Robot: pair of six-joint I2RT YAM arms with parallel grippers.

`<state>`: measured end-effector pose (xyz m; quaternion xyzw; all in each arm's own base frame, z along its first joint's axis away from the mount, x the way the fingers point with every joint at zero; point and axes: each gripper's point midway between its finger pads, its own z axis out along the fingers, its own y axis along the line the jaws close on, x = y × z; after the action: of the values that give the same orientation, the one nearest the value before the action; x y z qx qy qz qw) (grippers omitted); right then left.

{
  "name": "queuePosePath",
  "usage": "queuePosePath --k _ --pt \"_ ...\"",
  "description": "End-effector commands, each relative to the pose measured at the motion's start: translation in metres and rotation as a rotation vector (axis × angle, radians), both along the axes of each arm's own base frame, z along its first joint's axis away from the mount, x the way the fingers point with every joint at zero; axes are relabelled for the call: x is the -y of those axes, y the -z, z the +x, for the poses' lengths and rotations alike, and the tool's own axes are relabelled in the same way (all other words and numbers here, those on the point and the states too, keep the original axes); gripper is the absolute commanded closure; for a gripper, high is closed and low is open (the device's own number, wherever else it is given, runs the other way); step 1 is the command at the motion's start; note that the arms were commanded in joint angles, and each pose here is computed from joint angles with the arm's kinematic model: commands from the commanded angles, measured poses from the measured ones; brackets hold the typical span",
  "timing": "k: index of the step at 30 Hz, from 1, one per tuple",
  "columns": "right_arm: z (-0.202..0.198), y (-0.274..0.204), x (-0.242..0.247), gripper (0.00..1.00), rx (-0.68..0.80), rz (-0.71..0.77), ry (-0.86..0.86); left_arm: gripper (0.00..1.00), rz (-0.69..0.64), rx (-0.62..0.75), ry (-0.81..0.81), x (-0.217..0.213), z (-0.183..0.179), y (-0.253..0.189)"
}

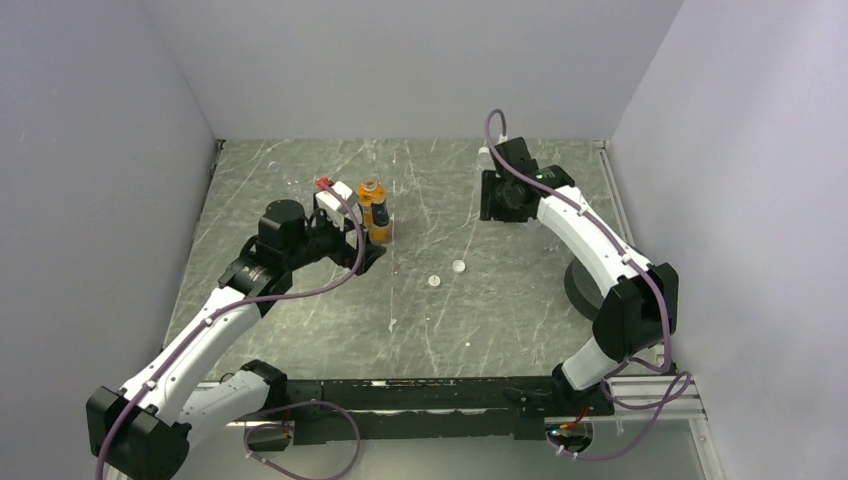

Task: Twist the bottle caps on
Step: Place the plastic bottle at the center of the board.

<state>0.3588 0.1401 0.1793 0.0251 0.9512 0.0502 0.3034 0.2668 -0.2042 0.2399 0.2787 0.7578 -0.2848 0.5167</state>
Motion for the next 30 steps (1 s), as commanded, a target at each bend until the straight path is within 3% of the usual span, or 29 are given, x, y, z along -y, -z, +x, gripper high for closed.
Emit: queuePosePath --k 1,12,21,30 --pt "-0.013 -0.006 -0.029 0.46 0.041 0.065 -0.037 0.01 -0.043 -0.018 -0.143 -0.011 0.014 -0.009" --pt "-0.026 0.024 -0.092 0.35 0.008 0.096 -0.169 0.01 -0.075 -0.037 -0.411 -0.049 0.029 -0.002" --pt "-0.023 -0.001 -0.103 0.29 0.082 0.159 -0.210 0.00 -0.198 0.182 -0.477 -0.046 0.077 -0.010" --pt "-0.031 -0.019 -0.100 0.28 0.118 0.182 -0.236 0.01 -0.169 0.316 -0.421 -0.025 0.122 0.017"
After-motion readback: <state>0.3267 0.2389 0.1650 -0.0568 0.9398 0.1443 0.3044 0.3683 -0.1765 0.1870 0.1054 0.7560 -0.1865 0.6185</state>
